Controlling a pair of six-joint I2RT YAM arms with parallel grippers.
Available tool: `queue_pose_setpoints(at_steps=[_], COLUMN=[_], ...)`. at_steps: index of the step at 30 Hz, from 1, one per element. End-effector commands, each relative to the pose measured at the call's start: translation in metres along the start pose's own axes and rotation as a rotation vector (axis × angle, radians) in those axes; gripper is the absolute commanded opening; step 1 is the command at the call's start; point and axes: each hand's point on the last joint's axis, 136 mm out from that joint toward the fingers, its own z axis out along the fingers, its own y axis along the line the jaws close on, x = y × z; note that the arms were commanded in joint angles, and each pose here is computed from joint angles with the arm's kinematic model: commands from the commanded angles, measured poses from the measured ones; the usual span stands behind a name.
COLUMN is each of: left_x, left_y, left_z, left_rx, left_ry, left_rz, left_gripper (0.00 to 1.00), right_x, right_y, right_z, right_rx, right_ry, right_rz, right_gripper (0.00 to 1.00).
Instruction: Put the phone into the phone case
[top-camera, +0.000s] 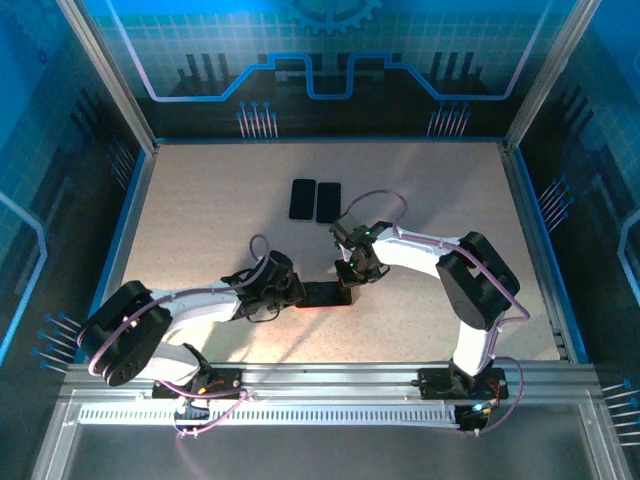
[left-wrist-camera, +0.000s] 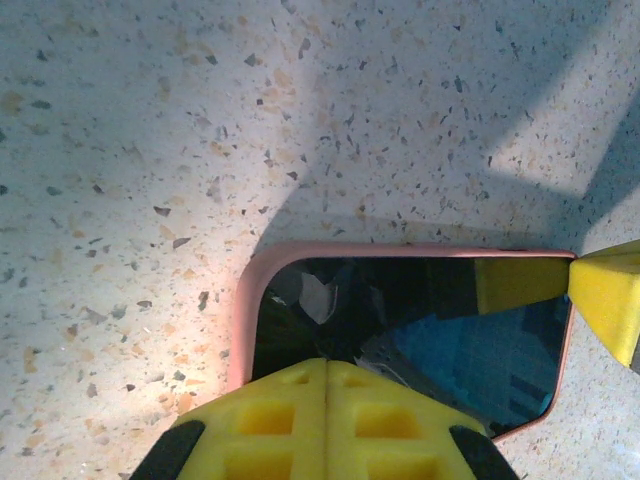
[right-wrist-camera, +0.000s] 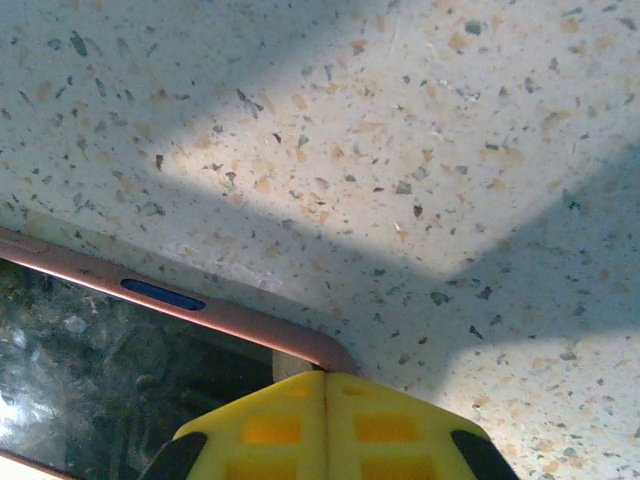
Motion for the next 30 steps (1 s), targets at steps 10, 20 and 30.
queue_pose_setpoints(at_steps=[10, 20, 30], left_x=[0.018, 0.046, 0.053], left_y=[0.014, -0.014, -0.033], left_z=[-0.034, -0.033, 0.007], left_rx=[-0.051, 0.056, 0.010], left_ry=[0.048, 0.166, 0.221], left_rz=[0.033, 0.098, 0.130], left_gripper=[0.01, 0.03, 0.00], right_x=[0.073, 0.065, 0.059], right_y=[-0.010, -0.012, -0.030], right_z=[0.064, 0.060, 0.052], right_rx=[-0.049, -0.117, -0.140], right_ry=[0.245, 0.238, 0.206], right_rz=[0.072, 0.134, 0.210], right_gripper=[0.00, 0.00, 0.00])
